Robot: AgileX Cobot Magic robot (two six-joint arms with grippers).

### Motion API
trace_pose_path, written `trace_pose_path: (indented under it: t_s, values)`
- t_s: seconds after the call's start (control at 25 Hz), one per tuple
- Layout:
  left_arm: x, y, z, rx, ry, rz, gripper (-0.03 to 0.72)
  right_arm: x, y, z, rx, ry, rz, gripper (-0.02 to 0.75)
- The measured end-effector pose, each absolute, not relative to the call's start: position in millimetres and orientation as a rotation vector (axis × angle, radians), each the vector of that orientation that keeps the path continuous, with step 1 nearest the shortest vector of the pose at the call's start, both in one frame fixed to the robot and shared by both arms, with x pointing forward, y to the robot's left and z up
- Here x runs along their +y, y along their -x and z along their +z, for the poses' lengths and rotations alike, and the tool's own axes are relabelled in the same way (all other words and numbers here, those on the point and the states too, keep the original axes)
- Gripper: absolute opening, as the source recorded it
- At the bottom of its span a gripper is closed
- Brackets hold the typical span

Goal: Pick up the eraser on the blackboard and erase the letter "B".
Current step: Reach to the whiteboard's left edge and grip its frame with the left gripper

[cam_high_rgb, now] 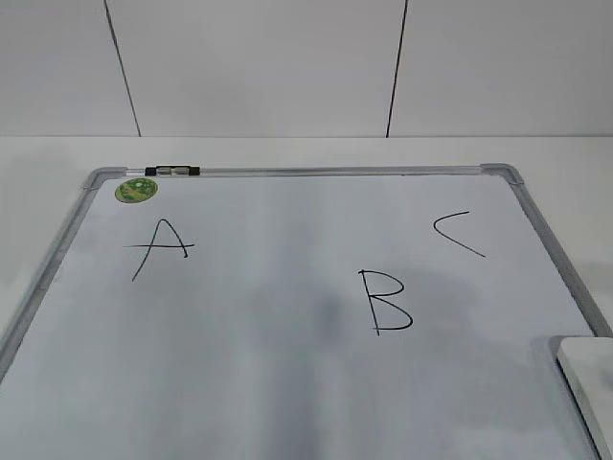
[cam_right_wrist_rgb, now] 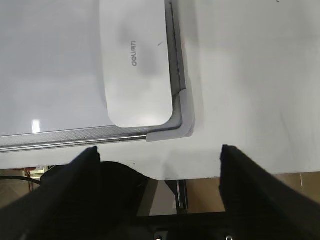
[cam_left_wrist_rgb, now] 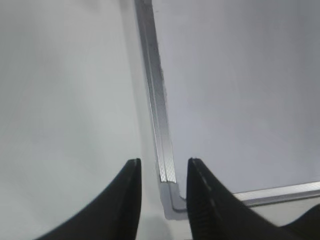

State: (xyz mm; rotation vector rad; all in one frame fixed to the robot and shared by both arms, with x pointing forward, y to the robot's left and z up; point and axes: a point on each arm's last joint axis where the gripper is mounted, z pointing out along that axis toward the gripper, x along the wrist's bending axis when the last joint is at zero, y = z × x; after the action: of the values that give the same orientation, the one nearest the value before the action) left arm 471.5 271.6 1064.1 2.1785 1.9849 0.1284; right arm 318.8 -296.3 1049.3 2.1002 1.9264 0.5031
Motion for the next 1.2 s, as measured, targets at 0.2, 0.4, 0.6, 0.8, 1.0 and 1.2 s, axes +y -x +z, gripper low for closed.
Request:
trace_pose_path:
  t_s: [0.2, 0.4, 0.6, 0.8, 1.0, 1.2]
  values:
    - [267, -520, 1042, 2.013, -2.206, 0.096, 0.238, -296, -317, 1048, 1.94, -2.118, 0.485, 0.572]
    - [264, -556, 1023, 2.027, -2.218, 0.076, 0.239, -296, -316, 1048, 1.944, -2.122, 0.482, 0.572]
    - [262, -580, 1005, 2.032, -2.226, 0.081, 0.238, -296, -316, 1048, 1.944, -2.122, 0.481, 0.572]
    - [262, -593, 981, 2.04, -2.242, 0.083, 0.238, -296, -316, 1048, 1.943, -2.125, 0.48, 0.572]
    - [262, -599, 962, 2.057, -2.271, 0.06, 0.238, -296, -316, 1048, 1.944, -2.126, 0.482, 0.572]
    - [262, -602, 948, 2.07, -2.291, 0.036, 0.238, -296, -316, 1048, 1.944, -2.126, 0.482, 0.572]
